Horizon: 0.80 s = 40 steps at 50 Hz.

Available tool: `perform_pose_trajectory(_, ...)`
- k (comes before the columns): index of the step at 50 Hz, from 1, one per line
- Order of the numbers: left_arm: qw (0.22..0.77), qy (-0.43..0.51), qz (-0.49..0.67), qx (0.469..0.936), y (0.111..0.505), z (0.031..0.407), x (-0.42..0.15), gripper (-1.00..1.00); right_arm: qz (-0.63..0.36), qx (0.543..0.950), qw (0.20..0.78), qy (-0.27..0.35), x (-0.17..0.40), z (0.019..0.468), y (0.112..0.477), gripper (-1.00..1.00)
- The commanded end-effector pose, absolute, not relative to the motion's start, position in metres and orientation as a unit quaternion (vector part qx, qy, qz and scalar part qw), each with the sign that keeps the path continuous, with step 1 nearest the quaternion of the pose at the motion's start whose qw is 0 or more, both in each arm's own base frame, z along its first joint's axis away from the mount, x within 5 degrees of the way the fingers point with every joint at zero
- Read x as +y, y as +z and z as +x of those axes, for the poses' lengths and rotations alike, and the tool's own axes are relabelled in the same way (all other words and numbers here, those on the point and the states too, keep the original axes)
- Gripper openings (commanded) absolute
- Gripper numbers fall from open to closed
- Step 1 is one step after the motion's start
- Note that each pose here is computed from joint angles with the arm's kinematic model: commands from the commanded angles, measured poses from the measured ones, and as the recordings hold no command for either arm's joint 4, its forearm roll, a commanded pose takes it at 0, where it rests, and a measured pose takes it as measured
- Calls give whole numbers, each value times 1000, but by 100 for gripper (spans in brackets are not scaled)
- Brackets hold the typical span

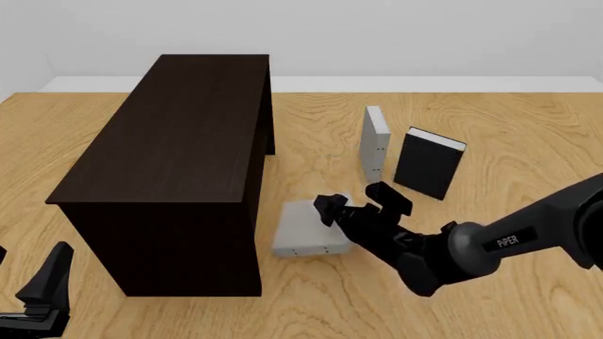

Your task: Pick up the book on the right and place it under the cabinet shelf.

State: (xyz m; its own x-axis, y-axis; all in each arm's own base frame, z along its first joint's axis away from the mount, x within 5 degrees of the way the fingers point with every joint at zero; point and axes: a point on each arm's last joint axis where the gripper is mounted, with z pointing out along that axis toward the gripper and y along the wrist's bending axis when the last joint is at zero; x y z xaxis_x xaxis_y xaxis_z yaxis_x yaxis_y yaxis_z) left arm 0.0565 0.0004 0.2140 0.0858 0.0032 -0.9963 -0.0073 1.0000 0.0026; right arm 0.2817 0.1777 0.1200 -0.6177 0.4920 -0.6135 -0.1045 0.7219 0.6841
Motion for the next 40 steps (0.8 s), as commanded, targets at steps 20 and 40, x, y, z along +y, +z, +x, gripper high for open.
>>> perform_pose_trajectory(20, 737, 4, -2, 676, 214, 56, 0, 100, 66, 853, 440, 274, 152, 292, 149, 100)
perform_pose_trajectory(40, 737, 4, -2, 676, 214, 56, 0, 100, -10, 879, 441, 182, 126, 297, 173, 100)
